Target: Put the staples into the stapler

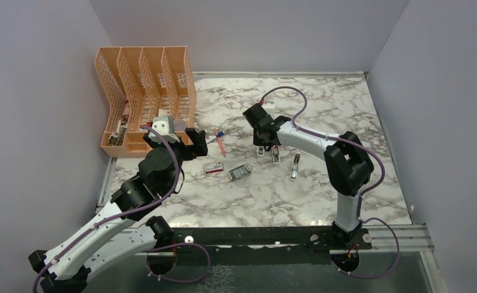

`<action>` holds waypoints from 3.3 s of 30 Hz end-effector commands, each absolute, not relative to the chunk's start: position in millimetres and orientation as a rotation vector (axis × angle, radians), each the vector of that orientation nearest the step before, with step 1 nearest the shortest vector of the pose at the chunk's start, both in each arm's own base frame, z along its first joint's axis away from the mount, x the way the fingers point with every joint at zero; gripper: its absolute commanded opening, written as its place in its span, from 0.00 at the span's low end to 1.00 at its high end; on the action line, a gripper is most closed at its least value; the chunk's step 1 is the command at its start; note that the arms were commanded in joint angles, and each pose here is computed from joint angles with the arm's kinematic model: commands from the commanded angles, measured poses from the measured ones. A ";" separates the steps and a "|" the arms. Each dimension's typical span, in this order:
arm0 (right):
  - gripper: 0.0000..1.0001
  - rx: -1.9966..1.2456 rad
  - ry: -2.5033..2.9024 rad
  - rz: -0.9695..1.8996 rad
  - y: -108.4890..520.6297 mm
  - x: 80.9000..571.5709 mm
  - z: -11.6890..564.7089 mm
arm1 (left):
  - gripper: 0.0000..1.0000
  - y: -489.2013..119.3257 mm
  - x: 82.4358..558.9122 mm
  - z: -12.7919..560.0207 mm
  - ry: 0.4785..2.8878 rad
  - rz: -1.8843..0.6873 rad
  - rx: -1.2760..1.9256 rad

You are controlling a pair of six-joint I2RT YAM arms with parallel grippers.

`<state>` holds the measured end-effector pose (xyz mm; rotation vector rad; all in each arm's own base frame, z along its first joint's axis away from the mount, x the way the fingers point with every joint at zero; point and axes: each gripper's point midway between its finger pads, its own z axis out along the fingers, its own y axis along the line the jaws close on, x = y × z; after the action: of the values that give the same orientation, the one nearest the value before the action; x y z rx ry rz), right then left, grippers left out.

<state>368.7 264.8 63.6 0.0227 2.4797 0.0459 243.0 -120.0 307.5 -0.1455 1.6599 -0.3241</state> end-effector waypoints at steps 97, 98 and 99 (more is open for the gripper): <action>0.21 0.045 2.500 0.013 254.9 368.5 51.3 | 0.99 -123.4 246.2 301.6 1.677 -0.310 -0.135; 0.21 0.046 2.506 0.007 254.3 367.7 50.3 | 0.99 -123.3 246.2 301.4 1.678 -0.309 -0.135; 0.21 0.046 2.508 0.008 254.9 367.8 50.5 | 0.99 -123.3 246.3 301.6 1.677 -0.309 -0.135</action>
<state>367.5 261.6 56.5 0.0289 2.4900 0.0596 246.1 -123.5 301.8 -0.1347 1.6784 -0.3077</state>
